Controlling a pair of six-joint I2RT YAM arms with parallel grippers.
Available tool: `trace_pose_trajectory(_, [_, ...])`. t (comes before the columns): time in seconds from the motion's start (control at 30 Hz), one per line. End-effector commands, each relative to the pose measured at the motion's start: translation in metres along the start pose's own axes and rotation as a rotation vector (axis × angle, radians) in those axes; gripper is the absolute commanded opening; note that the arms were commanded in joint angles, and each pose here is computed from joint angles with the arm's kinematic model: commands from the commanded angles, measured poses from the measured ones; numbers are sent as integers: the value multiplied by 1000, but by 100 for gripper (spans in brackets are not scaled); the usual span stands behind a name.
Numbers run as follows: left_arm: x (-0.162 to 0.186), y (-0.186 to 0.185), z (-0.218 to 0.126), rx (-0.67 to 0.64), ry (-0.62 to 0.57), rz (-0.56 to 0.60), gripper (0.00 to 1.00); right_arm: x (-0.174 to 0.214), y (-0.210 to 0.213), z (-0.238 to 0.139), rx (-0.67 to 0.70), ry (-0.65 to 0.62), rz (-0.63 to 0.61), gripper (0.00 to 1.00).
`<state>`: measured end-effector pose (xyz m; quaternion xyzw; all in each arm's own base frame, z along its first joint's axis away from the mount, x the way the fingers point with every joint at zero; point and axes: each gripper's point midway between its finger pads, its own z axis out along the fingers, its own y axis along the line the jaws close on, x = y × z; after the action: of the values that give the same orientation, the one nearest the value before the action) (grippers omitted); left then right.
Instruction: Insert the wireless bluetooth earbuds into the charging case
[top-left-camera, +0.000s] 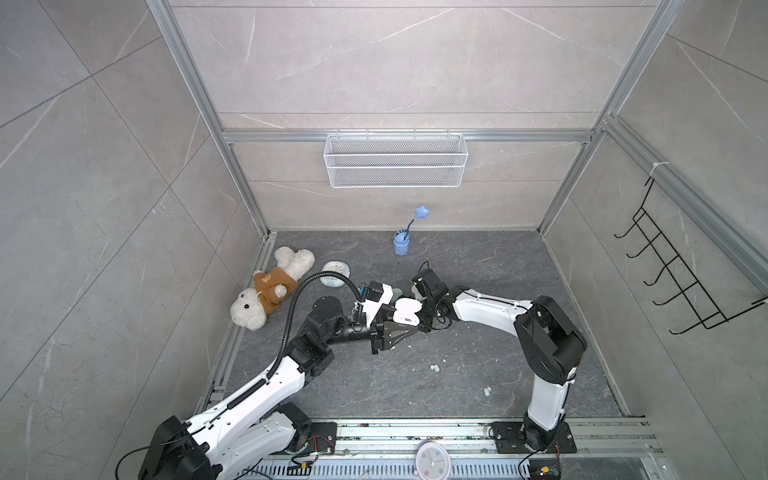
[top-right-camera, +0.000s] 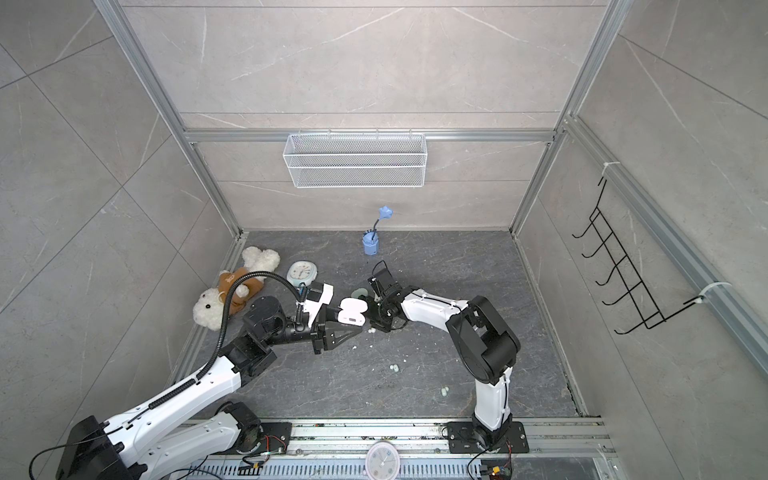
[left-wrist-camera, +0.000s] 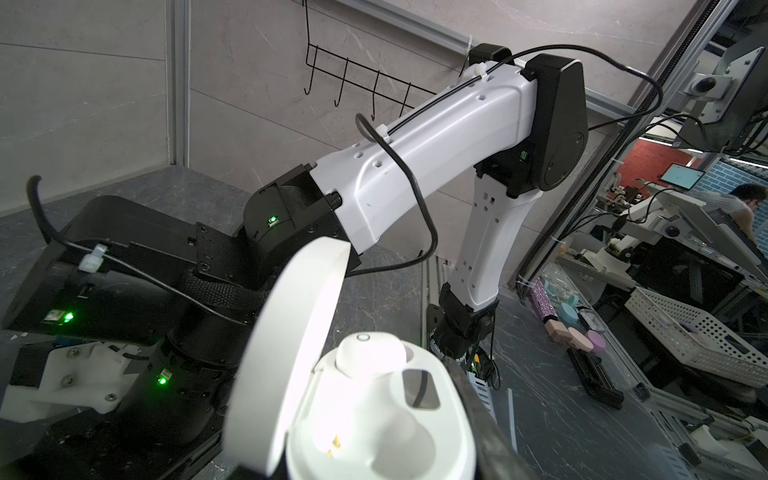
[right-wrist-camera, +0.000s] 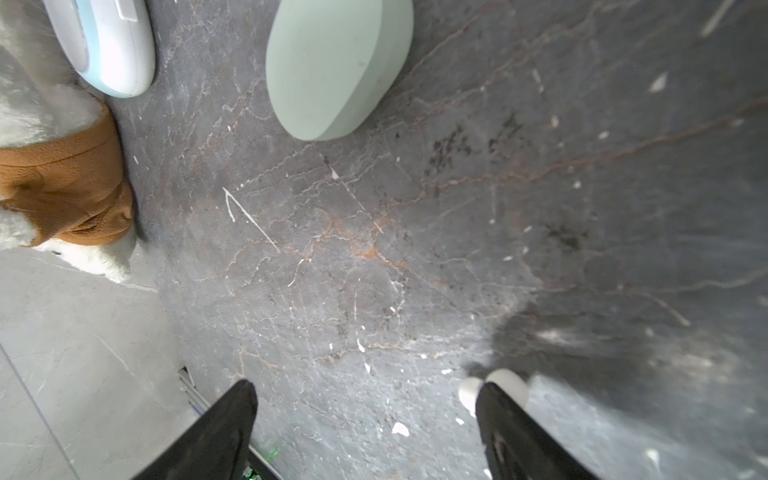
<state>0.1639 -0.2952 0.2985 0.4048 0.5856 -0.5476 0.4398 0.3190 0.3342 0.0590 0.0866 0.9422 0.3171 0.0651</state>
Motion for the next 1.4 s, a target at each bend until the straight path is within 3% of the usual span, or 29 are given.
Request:
trace_pose_trajectory(0.0, [-12,-4,-4,-3,-35,70,14,3,-6,-13,44,-14,-28,86])
trace_pose_trajectory(0.27, [-13,-6,-5,0,-37,73,14,9,-27,-6,101,4,-4,87])
trace_pose_trajectory(0.57, [-12,-7,-5,-2,-36,73,15,2,-13,-16,59,-28,-3,88])
trace_pose_trajectory(0.93, [-13,-7,-6,-4,-39,75,15,14,-23,-4,70,27,27,88])
trace_pose_trajectory(1.37, [-13,-6,-6,-6,-37,73,14,27,5,19,-7,76,14,87])
